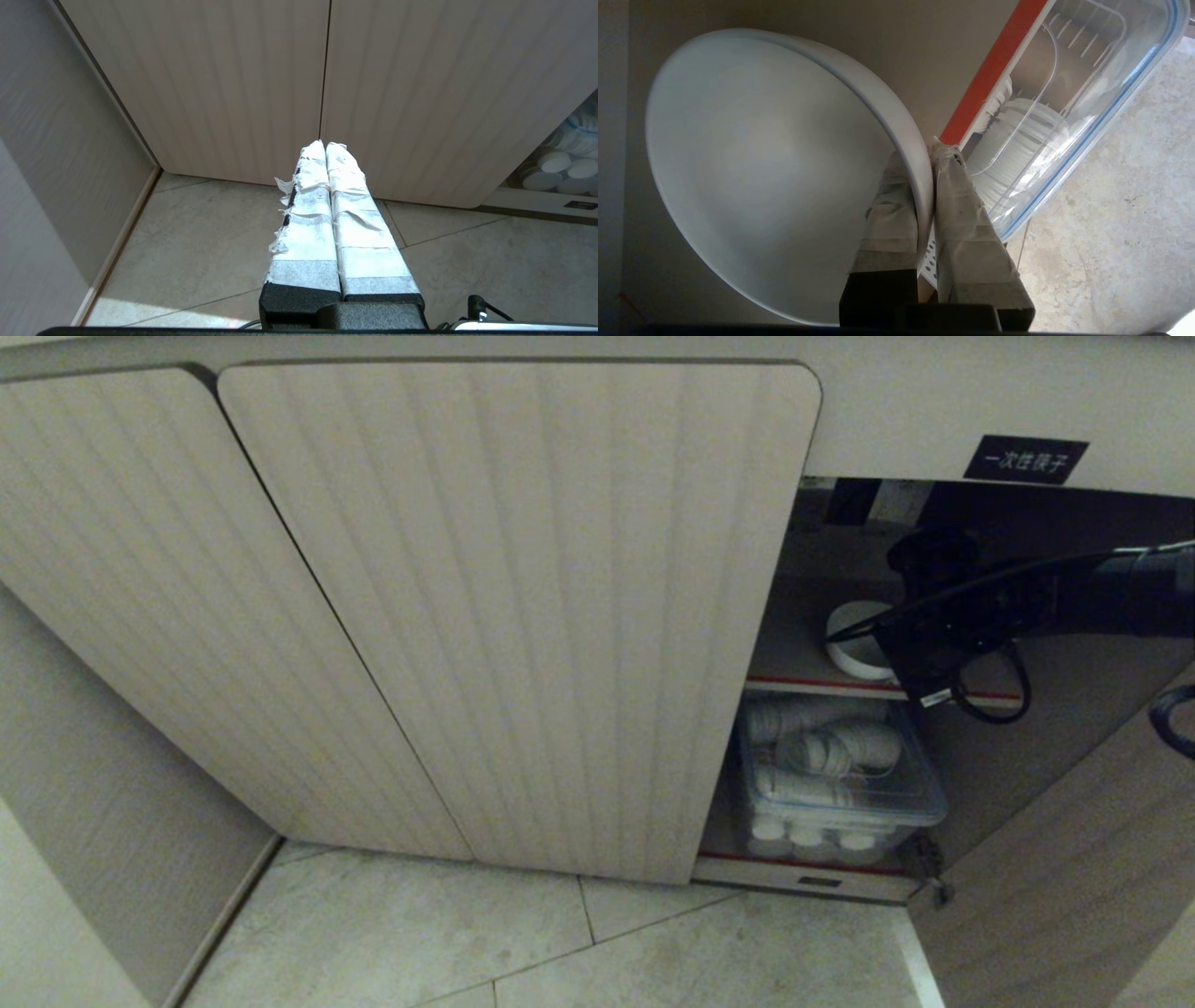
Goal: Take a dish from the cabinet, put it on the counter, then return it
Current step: Put it back into the cabinet
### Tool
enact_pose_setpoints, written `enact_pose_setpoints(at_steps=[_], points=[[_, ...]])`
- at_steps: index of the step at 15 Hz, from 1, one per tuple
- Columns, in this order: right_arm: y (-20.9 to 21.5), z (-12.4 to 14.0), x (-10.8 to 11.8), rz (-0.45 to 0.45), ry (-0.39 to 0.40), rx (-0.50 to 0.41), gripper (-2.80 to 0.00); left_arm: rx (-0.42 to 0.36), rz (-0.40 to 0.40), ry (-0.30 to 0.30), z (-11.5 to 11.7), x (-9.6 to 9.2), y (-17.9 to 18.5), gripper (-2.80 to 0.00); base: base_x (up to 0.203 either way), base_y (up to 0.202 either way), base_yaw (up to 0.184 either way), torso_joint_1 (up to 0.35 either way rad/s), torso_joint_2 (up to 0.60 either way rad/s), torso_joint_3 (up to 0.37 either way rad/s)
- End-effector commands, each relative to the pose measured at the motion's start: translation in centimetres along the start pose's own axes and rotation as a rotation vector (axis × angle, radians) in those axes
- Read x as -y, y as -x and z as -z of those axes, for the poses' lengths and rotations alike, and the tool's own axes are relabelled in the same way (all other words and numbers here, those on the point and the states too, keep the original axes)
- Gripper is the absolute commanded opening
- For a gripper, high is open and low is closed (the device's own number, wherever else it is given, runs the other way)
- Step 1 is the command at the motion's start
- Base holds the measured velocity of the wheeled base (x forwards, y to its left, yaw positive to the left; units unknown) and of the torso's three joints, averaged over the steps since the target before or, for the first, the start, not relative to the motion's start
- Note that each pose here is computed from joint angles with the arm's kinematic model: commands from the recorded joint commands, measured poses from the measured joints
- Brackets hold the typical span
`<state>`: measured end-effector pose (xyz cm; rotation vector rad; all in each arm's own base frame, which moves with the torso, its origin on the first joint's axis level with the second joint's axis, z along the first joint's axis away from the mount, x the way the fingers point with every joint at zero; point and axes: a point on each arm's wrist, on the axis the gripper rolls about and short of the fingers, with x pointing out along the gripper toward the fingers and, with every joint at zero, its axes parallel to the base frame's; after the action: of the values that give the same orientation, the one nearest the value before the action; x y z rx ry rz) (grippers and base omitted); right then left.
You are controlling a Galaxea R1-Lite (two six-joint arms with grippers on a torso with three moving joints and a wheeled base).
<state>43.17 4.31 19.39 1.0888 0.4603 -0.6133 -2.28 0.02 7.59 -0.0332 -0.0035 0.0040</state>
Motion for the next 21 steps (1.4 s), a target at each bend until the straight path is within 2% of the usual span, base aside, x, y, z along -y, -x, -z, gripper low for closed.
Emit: enact_pose_setpoints(at_steps=[1, 15, 21], points=[[-0.11, 0.08, 0.06, 0.005, -0.003, 0.0, -2.8, 0.001, -0.001, 0.001, -0.01, 0.0, 0.0, -2.8, 0.0, 0.0, 0.0, 0.0, 0.0, 0.0], [-0.19, -0.27, -0.58, -0.021, 0.0, 0.001, -2.8, 0.001, -0.001, 0.001, -0.01, 0.0, 0.0, -2.8, 0.0, 0.0, 0.0, 0.0, 0.0, 0.0], [-0.66, -0.15, -0.56, -0.016, 0.036, -0.01, -2.8, 0.003, 0.0, 0.001, -0.05, 0.0, 0.01, -2.8, 0.0, 0.0, 0.0, 0.0, 0.0, 0.0]])
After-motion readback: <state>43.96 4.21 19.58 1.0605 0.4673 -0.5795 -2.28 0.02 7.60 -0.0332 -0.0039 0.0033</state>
